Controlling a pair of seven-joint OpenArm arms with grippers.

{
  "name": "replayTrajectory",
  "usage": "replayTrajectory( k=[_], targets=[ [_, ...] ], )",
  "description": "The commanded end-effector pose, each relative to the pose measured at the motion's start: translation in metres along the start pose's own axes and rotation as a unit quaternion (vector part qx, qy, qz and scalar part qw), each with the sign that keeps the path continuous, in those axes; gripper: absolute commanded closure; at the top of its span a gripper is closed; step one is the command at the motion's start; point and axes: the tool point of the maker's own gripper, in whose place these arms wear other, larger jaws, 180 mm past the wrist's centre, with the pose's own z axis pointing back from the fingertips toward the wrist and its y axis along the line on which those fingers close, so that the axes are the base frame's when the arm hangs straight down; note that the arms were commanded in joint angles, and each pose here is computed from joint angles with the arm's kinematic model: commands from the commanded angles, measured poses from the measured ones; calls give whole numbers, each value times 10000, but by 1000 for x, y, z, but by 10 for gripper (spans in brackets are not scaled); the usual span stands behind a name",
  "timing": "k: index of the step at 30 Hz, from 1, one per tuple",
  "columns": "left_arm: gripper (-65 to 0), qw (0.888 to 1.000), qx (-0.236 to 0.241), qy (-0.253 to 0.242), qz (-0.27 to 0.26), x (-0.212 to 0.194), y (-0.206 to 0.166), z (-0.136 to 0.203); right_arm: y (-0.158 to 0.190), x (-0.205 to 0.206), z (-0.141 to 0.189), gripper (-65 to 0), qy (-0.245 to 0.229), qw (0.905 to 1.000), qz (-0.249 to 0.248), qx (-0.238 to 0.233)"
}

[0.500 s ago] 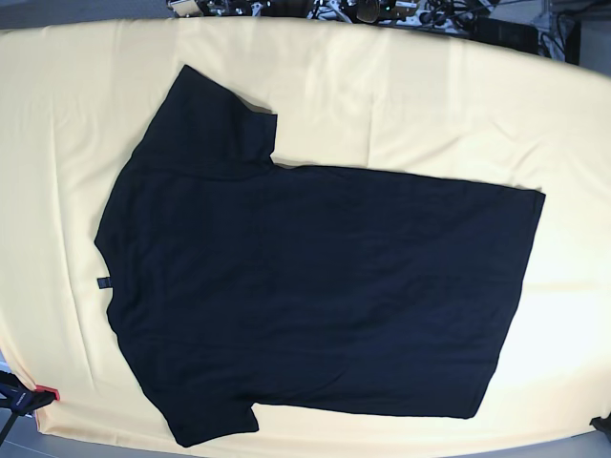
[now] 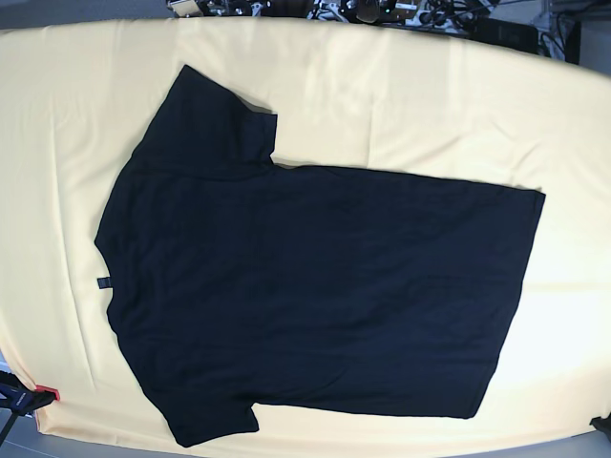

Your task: Fold the T-shirt properly

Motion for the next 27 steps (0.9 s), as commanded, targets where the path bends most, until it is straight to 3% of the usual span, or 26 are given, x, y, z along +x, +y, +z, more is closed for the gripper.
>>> replayTrajectory(
  k=[1, 21, 23, 27],
  targets=[
    [0, 9999, -71, -75, -9, 2, -3, 0, 0, 11, 1, 0, -127, 9999, 41, 20],
    [0, 9999, -73, -69, -9, 2, -3, 0, -1, 8, 1, 0, -94, 9999, 71, 42],
    [0, 9999, -75, 147, -12, -6, -3, 0, -1, 0, 2, 0, 70, 9998, 99, 126],
    [0, 9932, -343, 1114, -76, -40, -15, 6, 7, -38, 6, 0, 753, 9956, 208, 517]
  ],
)
